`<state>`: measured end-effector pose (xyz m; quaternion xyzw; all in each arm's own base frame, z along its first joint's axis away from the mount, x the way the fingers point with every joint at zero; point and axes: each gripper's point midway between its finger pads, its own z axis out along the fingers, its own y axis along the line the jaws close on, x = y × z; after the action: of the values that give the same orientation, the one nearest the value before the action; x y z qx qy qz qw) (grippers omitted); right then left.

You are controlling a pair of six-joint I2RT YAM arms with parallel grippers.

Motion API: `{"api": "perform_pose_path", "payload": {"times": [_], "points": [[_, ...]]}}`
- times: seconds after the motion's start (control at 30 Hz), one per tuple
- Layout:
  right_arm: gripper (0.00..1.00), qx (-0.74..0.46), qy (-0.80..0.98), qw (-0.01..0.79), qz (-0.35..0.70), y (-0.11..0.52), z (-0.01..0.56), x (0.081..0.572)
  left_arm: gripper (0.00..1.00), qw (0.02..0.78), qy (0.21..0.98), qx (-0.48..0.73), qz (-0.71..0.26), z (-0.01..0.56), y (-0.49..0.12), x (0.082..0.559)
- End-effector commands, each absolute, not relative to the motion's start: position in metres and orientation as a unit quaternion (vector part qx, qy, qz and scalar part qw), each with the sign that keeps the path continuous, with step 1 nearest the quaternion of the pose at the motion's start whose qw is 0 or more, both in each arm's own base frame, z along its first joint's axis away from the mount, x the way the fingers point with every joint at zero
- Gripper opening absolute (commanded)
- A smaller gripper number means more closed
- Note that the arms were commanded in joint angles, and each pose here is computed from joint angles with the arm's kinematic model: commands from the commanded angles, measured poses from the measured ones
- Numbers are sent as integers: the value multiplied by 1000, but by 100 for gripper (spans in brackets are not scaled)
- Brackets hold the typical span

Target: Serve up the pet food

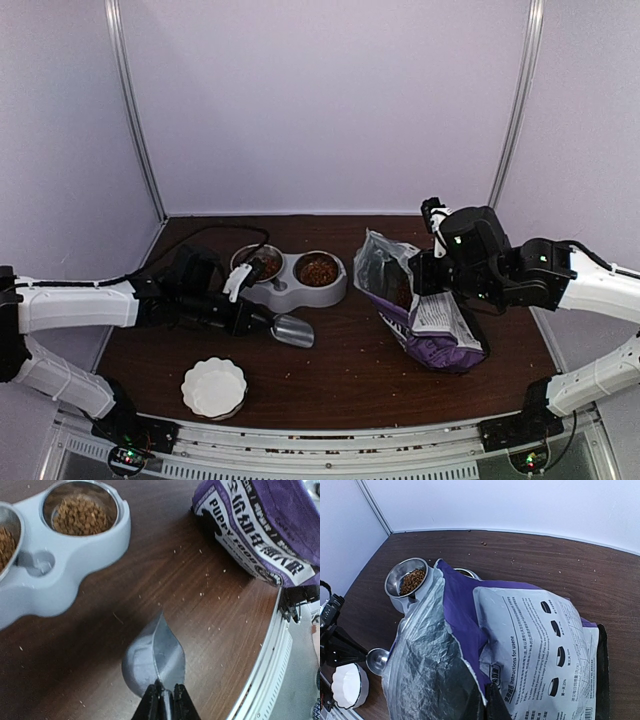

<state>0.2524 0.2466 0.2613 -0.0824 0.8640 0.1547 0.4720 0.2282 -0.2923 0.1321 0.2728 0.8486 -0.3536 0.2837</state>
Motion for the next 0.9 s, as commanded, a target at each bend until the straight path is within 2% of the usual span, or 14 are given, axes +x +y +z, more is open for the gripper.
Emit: {"api": "perform_pose_path", "payload": {"times": [0.0, 0.27, 0.47, 0.77, 0.87], "points": [[0, -72, 864, 472, 162, 244, 259, 253, 0, 267, 836, 260, -402, 137, -292, 220], [0, -72, 865, 468, 164, 247, 257, 253, 1, 224, 873, 228, -367, 96, -281, 221], [0, -73, 866, 467, 163, 249, 257, 254, 17, 207, 892, 213, -340, 74, -272, 221], [0, -76, 866, 466, 162, 252, 257, 255, 32, 183, 915, 192, -303, 54, -262, 222], [0, -77, 867, 466, 161, 253, 257, 256, 42, 187, 917, 192, -297, 56, -259, 223]]}}
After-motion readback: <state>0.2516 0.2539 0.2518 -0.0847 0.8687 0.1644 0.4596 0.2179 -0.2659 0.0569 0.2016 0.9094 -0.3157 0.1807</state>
